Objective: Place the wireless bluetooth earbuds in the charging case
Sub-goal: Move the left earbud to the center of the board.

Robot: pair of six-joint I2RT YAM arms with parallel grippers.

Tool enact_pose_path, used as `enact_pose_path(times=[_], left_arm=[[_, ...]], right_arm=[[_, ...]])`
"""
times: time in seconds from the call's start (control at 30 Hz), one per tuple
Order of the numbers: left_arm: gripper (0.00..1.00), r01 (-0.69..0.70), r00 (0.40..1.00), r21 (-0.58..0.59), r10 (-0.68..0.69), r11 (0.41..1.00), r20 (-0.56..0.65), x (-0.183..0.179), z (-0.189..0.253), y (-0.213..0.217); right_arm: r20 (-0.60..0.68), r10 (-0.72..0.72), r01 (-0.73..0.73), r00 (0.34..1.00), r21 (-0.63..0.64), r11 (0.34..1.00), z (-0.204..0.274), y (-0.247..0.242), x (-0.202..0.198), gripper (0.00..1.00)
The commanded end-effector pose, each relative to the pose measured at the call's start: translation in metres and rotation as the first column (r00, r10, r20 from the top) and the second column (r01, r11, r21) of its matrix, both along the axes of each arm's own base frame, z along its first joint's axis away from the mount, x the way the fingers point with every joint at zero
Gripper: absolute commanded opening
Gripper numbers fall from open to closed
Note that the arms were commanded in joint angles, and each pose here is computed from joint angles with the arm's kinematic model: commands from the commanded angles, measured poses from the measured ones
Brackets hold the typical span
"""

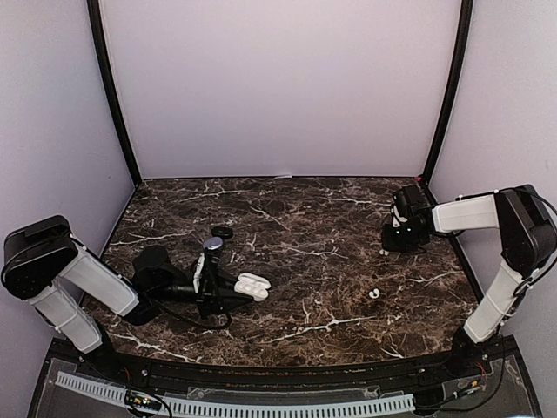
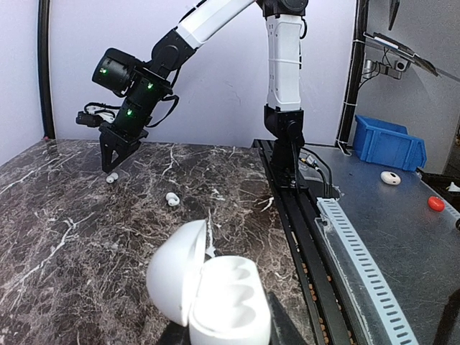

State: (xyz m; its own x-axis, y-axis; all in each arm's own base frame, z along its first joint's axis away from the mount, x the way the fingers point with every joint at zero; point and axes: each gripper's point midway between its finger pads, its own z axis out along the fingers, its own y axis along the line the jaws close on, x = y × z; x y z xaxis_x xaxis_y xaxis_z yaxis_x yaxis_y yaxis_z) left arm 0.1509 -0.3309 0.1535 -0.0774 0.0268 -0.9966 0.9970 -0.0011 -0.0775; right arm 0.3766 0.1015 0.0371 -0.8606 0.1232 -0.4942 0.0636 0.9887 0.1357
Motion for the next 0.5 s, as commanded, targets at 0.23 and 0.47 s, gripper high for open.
enact_pose_path(times=[0.23,0.47], left_arm=[[0.19,0.015,1.000,-0.018,-0.014,1.000,0.023,-0.005,0.005,0.003],[0.19,0.016,1.000,-0.017,-0.016,1.000,0.023,-0.005,0.004,0.003]], right_arm=[[0.012,-0.008,0.008,1.000,-0.024,1.000,-0.004,-0.005,0.006,0.17],[-0.011,-0.007,0.007,1.000,-0.016,1.000,-0.014,-0.005,-0.001,0.17]])
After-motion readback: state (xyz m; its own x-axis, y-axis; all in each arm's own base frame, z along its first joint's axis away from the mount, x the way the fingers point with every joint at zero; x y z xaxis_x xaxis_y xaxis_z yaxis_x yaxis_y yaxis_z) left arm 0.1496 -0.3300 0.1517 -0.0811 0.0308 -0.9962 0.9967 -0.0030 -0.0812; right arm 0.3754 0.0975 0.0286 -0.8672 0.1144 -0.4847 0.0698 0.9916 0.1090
